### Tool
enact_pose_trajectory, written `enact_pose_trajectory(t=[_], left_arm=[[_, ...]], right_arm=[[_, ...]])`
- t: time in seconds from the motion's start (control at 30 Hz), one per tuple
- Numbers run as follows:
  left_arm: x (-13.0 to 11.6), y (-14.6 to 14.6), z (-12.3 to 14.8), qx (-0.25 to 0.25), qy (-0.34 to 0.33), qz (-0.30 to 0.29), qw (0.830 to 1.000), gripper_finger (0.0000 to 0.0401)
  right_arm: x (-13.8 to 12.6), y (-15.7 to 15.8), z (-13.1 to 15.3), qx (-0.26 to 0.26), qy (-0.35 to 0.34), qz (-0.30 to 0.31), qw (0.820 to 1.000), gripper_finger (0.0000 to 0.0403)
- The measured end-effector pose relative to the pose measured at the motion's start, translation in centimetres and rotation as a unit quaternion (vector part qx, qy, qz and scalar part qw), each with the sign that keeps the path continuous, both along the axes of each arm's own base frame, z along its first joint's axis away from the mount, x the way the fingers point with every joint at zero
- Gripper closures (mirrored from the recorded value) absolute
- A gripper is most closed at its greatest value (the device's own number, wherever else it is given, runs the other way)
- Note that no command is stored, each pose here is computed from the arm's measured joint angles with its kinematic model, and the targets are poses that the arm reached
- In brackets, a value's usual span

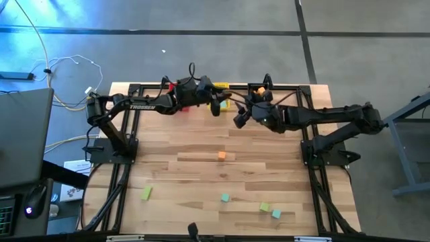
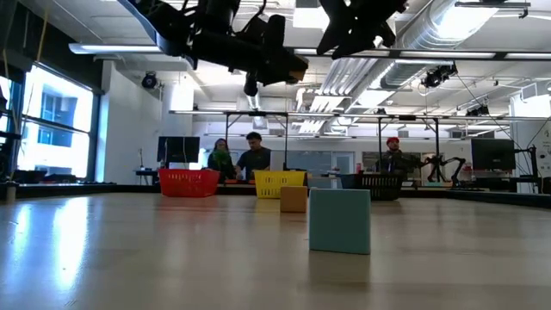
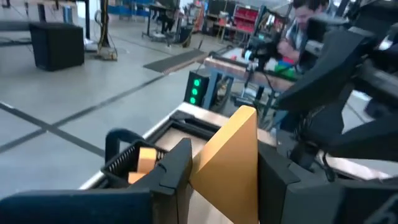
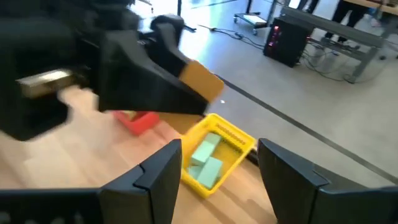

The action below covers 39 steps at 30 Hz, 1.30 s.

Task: Sort & place blocks by color
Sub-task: Put the orange block into the black basket

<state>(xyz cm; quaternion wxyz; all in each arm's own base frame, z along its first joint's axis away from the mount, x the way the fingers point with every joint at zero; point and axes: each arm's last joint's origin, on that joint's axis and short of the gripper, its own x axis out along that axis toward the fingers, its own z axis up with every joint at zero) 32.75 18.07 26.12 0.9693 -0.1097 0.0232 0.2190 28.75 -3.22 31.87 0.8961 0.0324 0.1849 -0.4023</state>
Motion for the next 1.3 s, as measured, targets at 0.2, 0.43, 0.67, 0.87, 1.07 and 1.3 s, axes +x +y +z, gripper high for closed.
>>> enact_pose_trajectory(t=[0.2, 0.43, 0.67, 0.87, 1.07, 1.3], left_arm=[[-0.2, 0.5, 0.5, 0.03, -0.012, 0.006, 0.999, 0.0303], [-0.2, 0.5, 1.3, 0.029, -0.059, 0.031, 0.997, 0.0303], [0.2, -0.4, 2.0, 0.034, -0.096, 0.045, 0.994, 0.0303], [0.5, -1.0, 2.2, 0.04, -0.109, 0.068, 0.991, 0.0303], [0.5, -1.0, 2.2, 0.037, -0.11, 0.087, 0.989, 0.0303], [0.7, -1.5, 2.4, 0.038, -0.119, 0.08, 0.989, 0.0299]], right_arm=[[-0.3, -2.0, -0.2, 0.014, 0.011, -0.008, 1.0, 0.0206], [-0.3, -3.2, -0.3, 0.034, 0.023, 0.038, 0.998, 0.0206], [-0.1, -3.2, 0.2, 0.016, 0.006, 0.045, 0.999, 0.0206], [0.3, -3.2, 0.8, -0.003, -0.015, 0.066, 0.998, 0.0206], [0.9, -3.1, 0.7, 0.001, -0.032, 0.091, 0.995, 0.0206], [3.0, -3.3, -0.7, -0.027, -0.027, 0.096, 0.995, 0.0206]])
